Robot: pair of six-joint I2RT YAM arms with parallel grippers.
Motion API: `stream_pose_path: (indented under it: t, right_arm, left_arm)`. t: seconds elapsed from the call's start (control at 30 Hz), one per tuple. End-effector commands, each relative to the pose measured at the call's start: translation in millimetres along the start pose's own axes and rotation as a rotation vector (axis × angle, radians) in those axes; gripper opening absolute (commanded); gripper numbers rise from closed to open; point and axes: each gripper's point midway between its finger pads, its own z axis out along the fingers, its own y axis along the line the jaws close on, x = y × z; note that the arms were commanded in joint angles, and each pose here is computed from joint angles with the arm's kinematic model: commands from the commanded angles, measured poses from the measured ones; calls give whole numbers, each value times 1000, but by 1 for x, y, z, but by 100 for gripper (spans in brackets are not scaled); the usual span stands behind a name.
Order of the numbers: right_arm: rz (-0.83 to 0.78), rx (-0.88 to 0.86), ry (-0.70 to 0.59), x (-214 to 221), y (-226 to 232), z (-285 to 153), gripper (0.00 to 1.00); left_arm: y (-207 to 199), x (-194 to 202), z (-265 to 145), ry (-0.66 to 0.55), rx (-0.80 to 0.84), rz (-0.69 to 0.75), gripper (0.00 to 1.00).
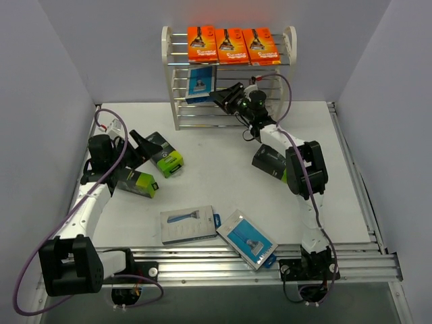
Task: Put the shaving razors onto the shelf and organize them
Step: Place the shaving razor onto shelf
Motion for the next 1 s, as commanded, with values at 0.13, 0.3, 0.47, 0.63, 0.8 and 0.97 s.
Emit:
stream_pose_path:
  t: [0.13,0.3,0.47,0.63,0.8,0.97]
  right_arm:
    - [-84,-119,-36,-24,37,12,0]
    - [-89,-117,-34,-26,34,19,0]
    - [-89,-121,-35,-30,32,26,0]
    - [-82,-116,-31,-31,28,31,0]
    - [-81,-112,-31,-31,25,32,8]
    - [-80,-114,-24,-29,26,31,29]
  left_arm:
    - [-19,-19,1,-43,85,29,86]
    - [-21,-18,2,-36,100,24,86]
    - [-21,-18,3,-30,110,11,86]
    - [-21,-17,4,-26,119,6,86]
    - [-22,-17,5,-23,128,2,86]
    - [-21,-17,4,-25,128,0,86]
